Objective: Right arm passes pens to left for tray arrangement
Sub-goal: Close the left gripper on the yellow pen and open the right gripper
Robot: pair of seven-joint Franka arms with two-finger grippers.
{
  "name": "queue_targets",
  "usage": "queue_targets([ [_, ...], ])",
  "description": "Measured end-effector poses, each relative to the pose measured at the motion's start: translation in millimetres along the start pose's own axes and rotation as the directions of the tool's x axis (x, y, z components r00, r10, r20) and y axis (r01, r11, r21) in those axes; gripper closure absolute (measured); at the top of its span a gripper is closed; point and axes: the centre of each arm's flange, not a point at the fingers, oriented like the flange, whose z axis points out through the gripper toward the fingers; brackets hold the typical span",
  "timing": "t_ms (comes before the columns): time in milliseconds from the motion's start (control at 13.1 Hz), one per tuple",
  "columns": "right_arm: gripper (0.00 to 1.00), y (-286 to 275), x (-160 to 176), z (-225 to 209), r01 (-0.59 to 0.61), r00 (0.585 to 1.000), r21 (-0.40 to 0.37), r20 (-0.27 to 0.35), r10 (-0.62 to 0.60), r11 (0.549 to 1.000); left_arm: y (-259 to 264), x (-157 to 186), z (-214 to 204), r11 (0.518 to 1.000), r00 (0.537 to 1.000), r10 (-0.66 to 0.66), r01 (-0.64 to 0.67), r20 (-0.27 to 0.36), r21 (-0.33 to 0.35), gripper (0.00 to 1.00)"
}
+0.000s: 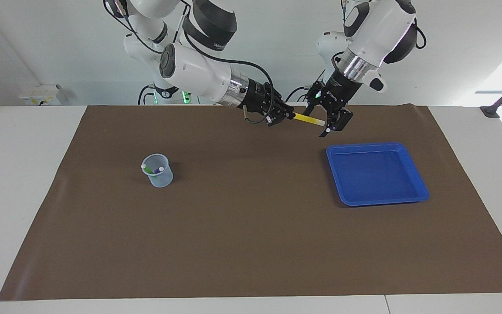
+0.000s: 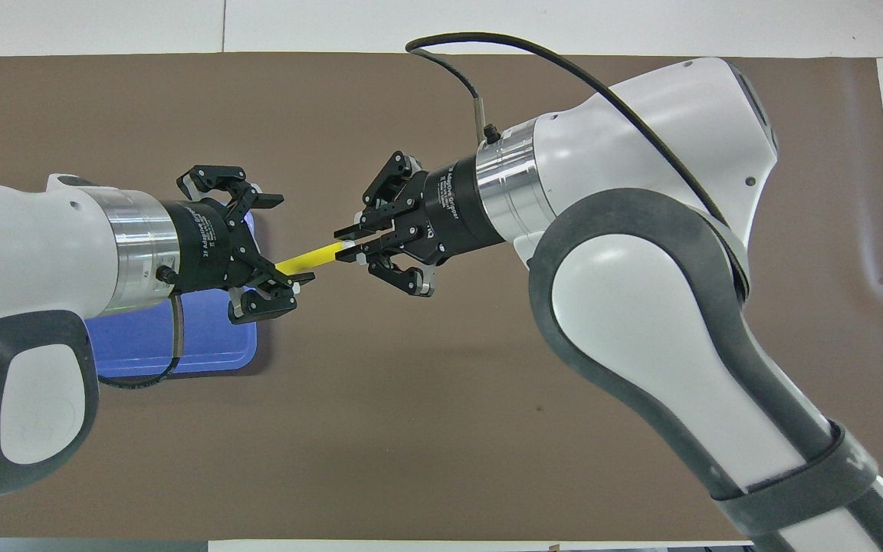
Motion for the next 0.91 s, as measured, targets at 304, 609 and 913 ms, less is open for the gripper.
queue_targets([
  [304,0.84,-0.5,0.1,-0.4,0.000,1.000,0.004,0.001,0.000,1.000,-1.1,-0.3,0.5,1.000,1.000,0.002,-0.002,-0.001,0.004,0.30],
  [609,0.84,-1.8,0.1,-1.1,-0.001,1.000,0.014,0.003,0.001,1.000,-3.1,-0.8,0.5,1.000,1.000,0.004,-0.004,-0.004,0.012,0.46],
  [913,0.84,-4.9,0.5,-2.7,-0.002,1.000,0.036,0.007,0.002,0.999,-9.6,-2.3,0.6,0.999,1.000,0.017,-0.017,-0.012,0.037,0.80],
])
